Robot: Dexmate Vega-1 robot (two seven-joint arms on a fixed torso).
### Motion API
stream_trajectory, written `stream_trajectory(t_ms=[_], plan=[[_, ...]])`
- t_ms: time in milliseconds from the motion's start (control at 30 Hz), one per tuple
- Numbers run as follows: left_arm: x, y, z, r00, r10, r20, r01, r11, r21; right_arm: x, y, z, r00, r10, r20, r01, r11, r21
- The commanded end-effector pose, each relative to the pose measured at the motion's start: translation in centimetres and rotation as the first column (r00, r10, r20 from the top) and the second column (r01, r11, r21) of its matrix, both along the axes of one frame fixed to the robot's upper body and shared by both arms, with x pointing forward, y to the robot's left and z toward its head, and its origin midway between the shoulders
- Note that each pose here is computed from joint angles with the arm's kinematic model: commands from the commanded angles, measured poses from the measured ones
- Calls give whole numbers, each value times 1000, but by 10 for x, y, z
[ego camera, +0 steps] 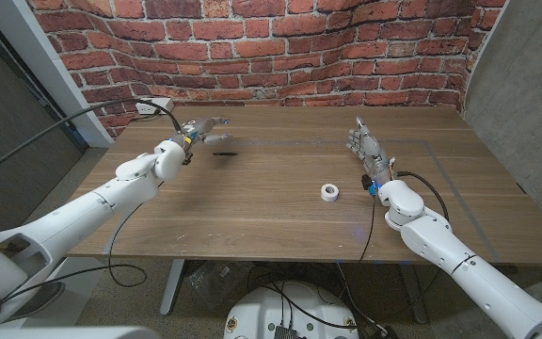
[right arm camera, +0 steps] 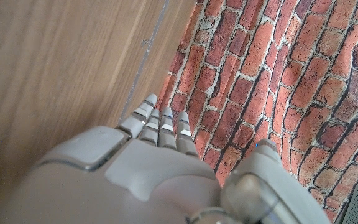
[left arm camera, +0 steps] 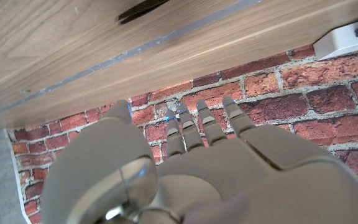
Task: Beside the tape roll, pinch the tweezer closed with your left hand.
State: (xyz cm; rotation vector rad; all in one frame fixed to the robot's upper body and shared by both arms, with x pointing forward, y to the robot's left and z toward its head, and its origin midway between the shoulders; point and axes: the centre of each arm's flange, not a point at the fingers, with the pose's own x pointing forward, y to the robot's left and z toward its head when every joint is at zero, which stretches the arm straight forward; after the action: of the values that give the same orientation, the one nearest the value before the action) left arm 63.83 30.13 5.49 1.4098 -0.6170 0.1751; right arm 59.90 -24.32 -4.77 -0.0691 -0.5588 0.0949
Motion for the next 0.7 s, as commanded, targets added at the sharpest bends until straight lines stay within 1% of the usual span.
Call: stream_trajectory(t_ms=[33, 167, 267, 400, 600, 700], plan=[[-30, -3, 11, 988, -157, 10, 155, 966, -209, -10, -2, 9, 998, -24, 55, 26, 999, -25], [-40, 0, 14, 972, -235, 12, 229, 931, -285, -16, -3, 15, 996, -21, 91, 24, 999, -38], [-48, 2, 14, 958, -284, 29, 277, 899, -339, -18, -3, 17, 995, -16, 101, 19, 999, -35], [-58, 2, 12, 938, -342, 55, 334, 851, -406, -23, -4, 19, 993, -16, 119, 20, 999, -38], [-68, -2, 6, 906, -415, 82, 401, 779, -482, -28, -4, 24, 990, -18, 141, 24, 999, -45], [-71, -3, 3, 883, -458, 104, 441, 733, -519, -29, -3, 29, 989, -12, 149, 20, 998, -54]])
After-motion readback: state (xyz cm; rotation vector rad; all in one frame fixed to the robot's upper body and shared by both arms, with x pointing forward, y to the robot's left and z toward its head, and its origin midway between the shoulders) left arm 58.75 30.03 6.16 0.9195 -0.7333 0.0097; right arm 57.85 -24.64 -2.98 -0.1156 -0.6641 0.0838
